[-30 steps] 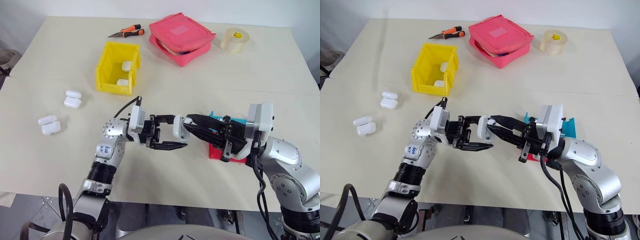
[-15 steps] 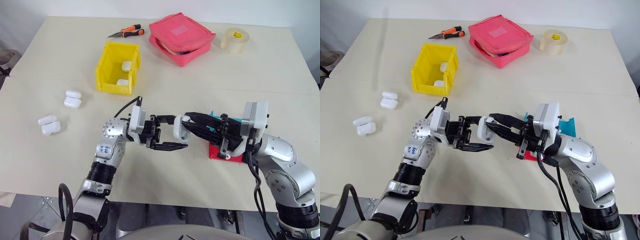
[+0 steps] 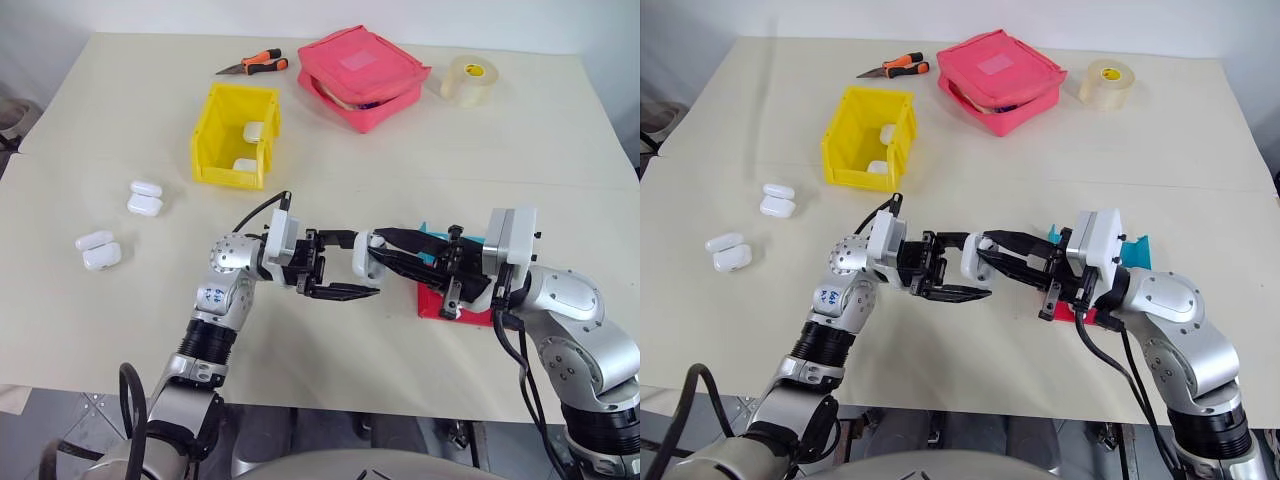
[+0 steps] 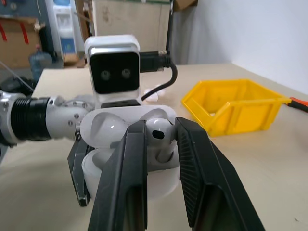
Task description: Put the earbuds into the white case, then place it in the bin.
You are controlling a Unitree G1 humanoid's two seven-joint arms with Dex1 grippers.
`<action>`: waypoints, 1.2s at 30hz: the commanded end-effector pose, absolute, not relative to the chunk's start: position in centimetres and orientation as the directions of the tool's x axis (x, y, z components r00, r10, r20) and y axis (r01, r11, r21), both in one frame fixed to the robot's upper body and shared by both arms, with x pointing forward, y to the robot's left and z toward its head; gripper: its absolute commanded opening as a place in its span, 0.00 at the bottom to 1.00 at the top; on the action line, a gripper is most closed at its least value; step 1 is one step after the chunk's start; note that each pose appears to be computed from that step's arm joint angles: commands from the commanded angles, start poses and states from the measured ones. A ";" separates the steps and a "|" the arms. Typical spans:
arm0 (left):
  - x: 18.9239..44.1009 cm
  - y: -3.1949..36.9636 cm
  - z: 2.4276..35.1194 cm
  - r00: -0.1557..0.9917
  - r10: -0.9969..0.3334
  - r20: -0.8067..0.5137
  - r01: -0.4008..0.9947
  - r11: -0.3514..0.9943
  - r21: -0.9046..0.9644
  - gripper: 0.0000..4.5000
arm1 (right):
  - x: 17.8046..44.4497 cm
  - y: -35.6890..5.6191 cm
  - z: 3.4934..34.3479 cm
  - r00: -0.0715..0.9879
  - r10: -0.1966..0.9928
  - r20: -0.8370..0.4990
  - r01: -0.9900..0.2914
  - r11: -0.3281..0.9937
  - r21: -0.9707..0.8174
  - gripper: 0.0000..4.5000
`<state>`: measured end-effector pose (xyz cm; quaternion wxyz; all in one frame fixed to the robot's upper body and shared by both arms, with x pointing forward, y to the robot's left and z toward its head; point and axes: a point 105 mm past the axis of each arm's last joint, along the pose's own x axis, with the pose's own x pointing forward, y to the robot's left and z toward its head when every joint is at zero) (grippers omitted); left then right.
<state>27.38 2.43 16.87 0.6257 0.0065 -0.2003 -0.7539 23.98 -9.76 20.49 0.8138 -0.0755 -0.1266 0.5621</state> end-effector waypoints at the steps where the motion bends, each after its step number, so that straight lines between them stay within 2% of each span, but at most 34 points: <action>1: 27.5 2.3 19.6 -0.234 -0.924 0.303 0.908 -0.096 0.408 0.62 | 23.6 -9.6 19.2 0.304 0.952 0.045 -0.924 0.306 -0.230 0.11; 2: 27.6 2.3 19.6 -0.231 -0.924 0.304 0.908 -0.092 0.410 0.62 | 23.7 -9.6 19.3 0.304 0.952 0.043 -0.922 0.306 -0.237 0.11; 4: 27.8 2.2 19.5 -0.224 -0.926 0.305 0.907 -0.084 0.412 0.62 | 23.8 -9.6 19.6 0.304 0.952 0.042 -0.919 0.305 -0.251 0.27; 5: 28.0 2.2 19.5 -0.219 -0.927 0.305 0.907 -0.079 0.413 0.62 | 23.8 -9.6 19.8 0.300 0.953 0.043 -0.917 0.301 -0.261 0.30; 8: 28.4 2.2 19.4 -0.208 -0.929 0.305 0.907 -0.067 0.415 0.62 | 24.1 -9.7 20.6 0.307 0.950 0.061 -0.904 0.311 -0.291 0.54; 9: 28.5 2.2 19.3 -0.204 -0.930 0.305 0.908 -0.063 0.415 0.62 | 24.0 -9.8 21.1 0.305 0.950 0.067 -0.903 0.310 -0.298 0.59; 15: 29.3 2.1 18.9 -0.173 -0.933 0.316 0.914 -0.033 0.404 0.62 | 24.1 -10.6 23.1 0.323 0.944 0.061 -0.881 0.324 -0.344 0.59; 29: 30.7 2.3 18.3 -0.103 -0.936 0.336 0.917 0.041 0.396 0.62 | 25.5 -16.3 23.8 0.530 0.847 -0.053 -0.795 0.474 -0.378 0.59; 34: 31.2 3.0 18.0 -0.069 -0.944 0.323 0.912 0.071 0.404 0.62 | 25.9 -20.0 22.3 0.648 0.721 -0.244 -0.747 0.540 -0.387 0.59; 36: 31.4 3.3 18.0 -0.057 -0.944 0.324 0.911 0.084 0.404 0.62 | 25.6 -21.1 22.1 0.667 0.697 -0.264 -0.733 0.551 -0.399 0.59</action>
